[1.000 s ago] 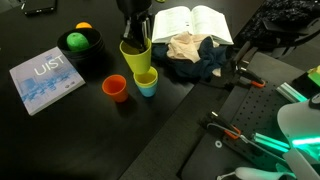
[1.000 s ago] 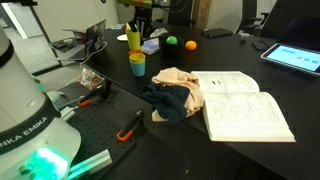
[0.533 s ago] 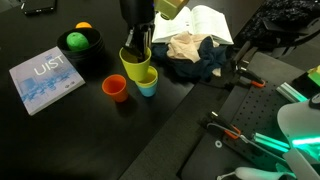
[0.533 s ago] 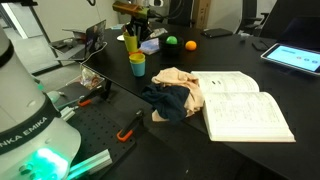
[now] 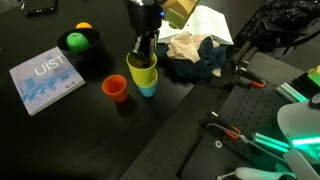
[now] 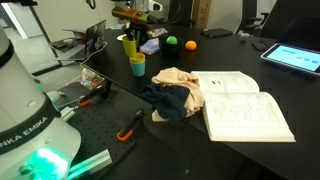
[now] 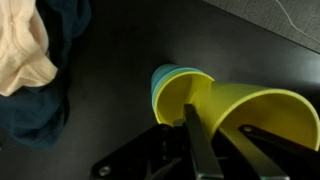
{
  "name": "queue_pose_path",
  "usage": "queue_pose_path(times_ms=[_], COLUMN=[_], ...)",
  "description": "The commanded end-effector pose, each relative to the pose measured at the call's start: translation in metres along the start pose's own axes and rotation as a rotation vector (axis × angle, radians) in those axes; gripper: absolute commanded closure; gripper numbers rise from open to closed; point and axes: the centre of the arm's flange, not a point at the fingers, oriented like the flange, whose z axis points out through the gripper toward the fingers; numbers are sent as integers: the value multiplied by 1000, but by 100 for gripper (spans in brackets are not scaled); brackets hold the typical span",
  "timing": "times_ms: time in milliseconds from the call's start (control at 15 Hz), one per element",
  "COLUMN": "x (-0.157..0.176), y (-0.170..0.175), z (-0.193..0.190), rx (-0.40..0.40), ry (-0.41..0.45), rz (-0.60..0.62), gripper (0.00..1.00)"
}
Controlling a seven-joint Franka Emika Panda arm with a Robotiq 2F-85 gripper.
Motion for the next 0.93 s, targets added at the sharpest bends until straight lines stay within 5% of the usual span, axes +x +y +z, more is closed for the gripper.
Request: queue_pose_path(times_ms=[0,867], x=[-14,-4], y=[-2,-4], z=[-2,1], rx=[6,-34], ry=[26,70], rz=[-24,-111], gripper=[99,99])
